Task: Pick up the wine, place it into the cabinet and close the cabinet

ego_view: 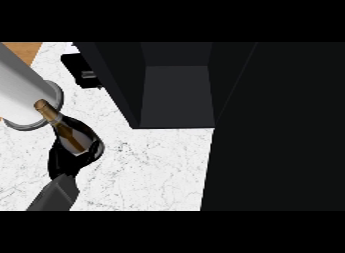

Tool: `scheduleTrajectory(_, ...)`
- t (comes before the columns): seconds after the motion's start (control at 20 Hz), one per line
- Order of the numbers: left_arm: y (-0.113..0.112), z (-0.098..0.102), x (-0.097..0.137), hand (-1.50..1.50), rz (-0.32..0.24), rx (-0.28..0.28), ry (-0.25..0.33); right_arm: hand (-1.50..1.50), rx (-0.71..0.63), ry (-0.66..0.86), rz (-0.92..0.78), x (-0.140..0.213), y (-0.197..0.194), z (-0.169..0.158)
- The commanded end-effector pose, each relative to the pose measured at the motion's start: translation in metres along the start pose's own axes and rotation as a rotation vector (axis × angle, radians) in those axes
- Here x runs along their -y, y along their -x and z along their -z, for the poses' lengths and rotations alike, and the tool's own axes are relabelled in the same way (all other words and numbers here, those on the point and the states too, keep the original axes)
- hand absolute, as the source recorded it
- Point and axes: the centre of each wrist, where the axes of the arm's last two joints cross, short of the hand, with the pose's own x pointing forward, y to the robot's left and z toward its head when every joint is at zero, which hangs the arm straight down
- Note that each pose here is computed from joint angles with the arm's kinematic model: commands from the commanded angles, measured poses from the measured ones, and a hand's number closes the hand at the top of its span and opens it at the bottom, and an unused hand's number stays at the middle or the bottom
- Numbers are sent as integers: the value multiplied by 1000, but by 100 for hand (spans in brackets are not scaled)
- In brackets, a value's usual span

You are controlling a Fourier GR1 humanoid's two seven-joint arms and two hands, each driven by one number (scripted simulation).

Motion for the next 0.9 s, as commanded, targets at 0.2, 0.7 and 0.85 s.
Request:
scheduleTrajectory(0.2,20,-28,5,150,-46,-43,146,-150,23,-15,51,3,-14,-25)
scheduleTrajectory(0.7,11,-20,18,150,-98,-14,223,-150,13,5,23,-7,-12,-23)
scheduleTrajectory(0.85,-1,-16,25,150,-109,-67,290,-150,11,4,25,11,-3,-12)
